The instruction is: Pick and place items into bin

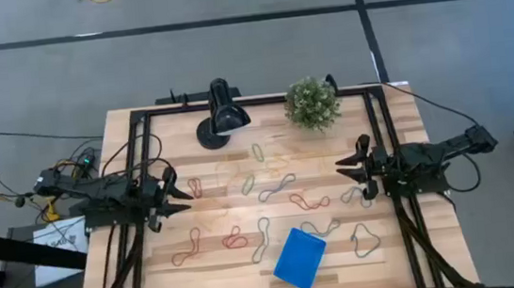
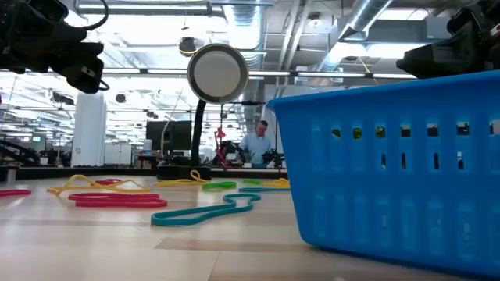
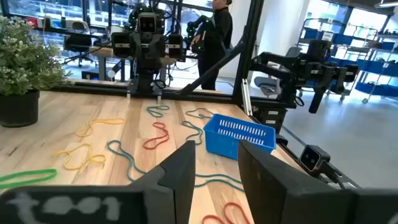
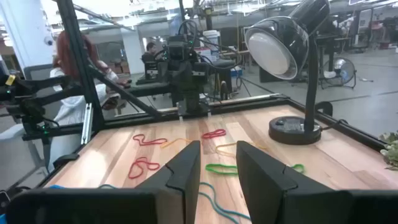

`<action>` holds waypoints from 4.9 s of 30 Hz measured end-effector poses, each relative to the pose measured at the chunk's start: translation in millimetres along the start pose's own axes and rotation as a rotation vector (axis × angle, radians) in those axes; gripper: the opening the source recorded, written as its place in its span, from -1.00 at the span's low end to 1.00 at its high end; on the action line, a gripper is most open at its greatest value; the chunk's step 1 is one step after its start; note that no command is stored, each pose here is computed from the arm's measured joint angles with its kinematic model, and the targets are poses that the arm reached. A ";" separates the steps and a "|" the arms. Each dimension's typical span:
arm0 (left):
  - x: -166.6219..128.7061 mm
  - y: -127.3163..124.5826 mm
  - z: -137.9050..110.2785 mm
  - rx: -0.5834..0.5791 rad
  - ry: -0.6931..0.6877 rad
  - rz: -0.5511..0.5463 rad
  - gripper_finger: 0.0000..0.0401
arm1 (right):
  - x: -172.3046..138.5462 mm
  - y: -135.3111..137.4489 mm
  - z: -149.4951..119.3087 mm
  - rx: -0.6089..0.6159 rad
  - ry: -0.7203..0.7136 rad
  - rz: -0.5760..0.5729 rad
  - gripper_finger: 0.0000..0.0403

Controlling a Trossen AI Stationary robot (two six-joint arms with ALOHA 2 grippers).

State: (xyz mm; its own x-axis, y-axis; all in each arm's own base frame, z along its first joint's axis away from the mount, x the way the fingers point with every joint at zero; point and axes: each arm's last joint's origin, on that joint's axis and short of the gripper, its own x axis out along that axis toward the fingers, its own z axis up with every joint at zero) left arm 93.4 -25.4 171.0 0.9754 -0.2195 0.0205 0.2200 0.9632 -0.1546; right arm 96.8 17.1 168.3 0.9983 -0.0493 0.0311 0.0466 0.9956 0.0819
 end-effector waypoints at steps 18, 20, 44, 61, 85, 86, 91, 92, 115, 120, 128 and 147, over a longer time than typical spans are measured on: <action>0.0 0.0 0.1 0.000 0.000 0.000 -0.45 | 0.0 0.0 0.0 0.000 0.000 0.000 -0.52; 0.0 0.0 0.0 0.000 0.000 0.000 -0.45 | 0.0 0.0 0.0 0.000 0.000 0.000 -0.52; 0.0 0.0 0.1 0.000 0.000 0.000 -0.45 | 0.0 0.0 0.1 0.000 -0.001 0.000 -0.52; 0.0 0.0 0.1 0.000 0.000 0.000 -0.45 | 0.0 0.0 0.0 0.000 0.000 0.000 -0.52; 0.0 0.0 0.0 0.000 0.000 0.000 -0.45 | 0.0 0.0 0.0 0.000 0.000 0.000 -0.52; 0.0 0.0 0.1 0.000 0.000 0.000 -0.45 | 0.0 0.0 0.0 0.000 0.000 0.000 -0.52; 0.0 0.0 0.1 0.000 0.000 0.000 -0.45 | 0.0 0.0 0.0 0.000 0.000 0.000 -0.52; 0.0 -0.1 0.1 0.000 0.000 -0.001 -0.45 | 0.0 0.0 0.0 0.000 0.000 -0.001 -0.52; 0.0 0.0 0.0 0.000 0.000 0.000 -0.45 | 0.0 0.0 0.0 0.000 0.000 0.000 -0.52; 0.0 0.0 0.1 0.000 0.000 0.000 -0.45 | 0.0 0.0 0.0 0.000 0.000 -0.001 -0.52; 0.0 0.0 0.1 0.000 0.000 0.000 -0.45 | 0.0 0.0 0.0 0.000 0.000 0.000 -0.52; 0.1 0.1 1.9 0.077 -0.027 0.011 -0.45 | 0.0 0.0 0.0 0.000 0.000 0.000 -0.52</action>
State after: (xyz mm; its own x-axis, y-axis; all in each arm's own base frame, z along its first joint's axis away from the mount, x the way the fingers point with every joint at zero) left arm 93.6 -25.0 172.8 0.9775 -0.2056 0.0465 0.2088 0.9748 -0.0782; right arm 96.8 17.1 168.3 0.9983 -0.0496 0.0313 0.0469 0.9956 0.0816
